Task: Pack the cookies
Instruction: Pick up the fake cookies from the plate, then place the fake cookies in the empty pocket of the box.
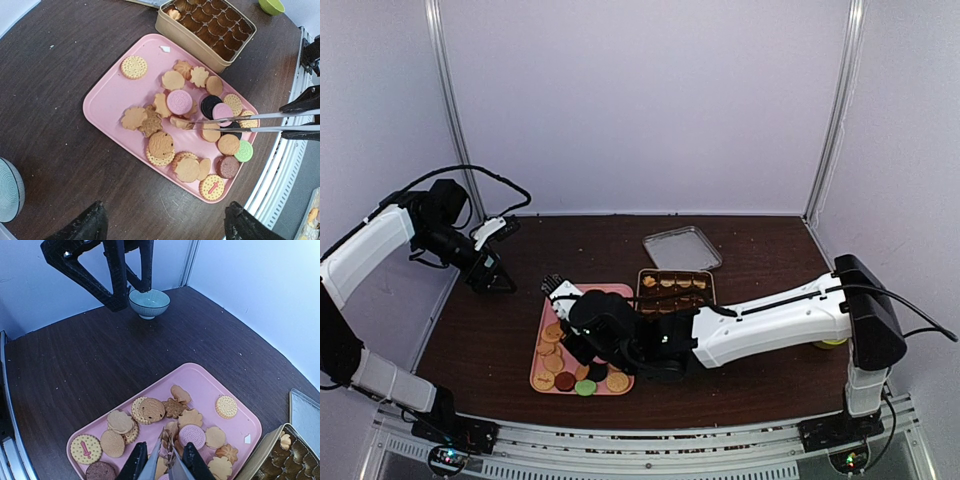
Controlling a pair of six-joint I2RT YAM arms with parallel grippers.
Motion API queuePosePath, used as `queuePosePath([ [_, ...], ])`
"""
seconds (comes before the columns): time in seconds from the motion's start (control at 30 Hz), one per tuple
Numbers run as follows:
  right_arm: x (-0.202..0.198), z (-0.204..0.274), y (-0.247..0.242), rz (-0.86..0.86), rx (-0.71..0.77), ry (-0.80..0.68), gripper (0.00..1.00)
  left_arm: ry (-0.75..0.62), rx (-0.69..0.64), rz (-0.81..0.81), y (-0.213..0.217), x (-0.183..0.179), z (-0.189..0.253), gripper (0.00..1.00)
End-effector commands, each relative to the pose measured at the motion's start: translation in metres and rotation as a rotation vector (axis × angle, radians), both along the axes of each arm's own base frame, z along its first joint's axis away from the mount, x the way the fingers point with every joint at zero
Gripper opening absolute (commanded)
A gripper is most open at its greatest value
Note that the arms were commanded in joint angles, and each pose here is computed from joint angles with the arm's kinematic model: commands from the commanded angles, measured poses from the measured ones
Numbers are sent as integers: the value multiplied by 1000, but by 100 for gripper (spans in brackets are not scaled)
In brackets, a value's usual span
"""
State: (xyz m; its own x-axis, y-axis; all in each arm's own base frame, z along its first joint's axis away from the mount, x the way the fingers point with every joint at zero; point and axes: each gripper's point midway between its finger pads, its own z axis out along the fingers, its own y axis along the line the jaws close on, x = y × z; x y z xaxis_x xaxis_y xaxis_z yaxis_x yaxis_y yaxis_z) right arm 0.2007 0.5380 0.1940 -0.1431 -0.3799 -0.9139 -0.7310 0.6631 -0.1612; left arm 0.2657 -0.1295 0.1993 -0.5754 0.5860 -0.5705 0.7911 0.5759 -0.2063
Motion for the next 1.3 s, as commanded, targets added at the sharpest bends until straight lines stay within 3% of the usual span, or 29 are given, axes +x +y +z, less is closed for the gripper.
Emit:
queuePosePath([
  [0.0,9,37,-9,-37,77,-18,5,-2,-33,0,-3,2,7,83],
  [0.3,19,90,-23,9,220,14,0,10,-42,-9,-5,2,8,81],
  [0.57,41,120,-74,-2,318,49,0,12,-38,-10,-4,1,8,81],
  [0.97,118,96,-201,-259,259,38,0,10,-31,-13,-3,0,8,81],
  [1.27,147,83,-217,-307,195,27,0,12,-30,-16,-3,-1,7,81],
])
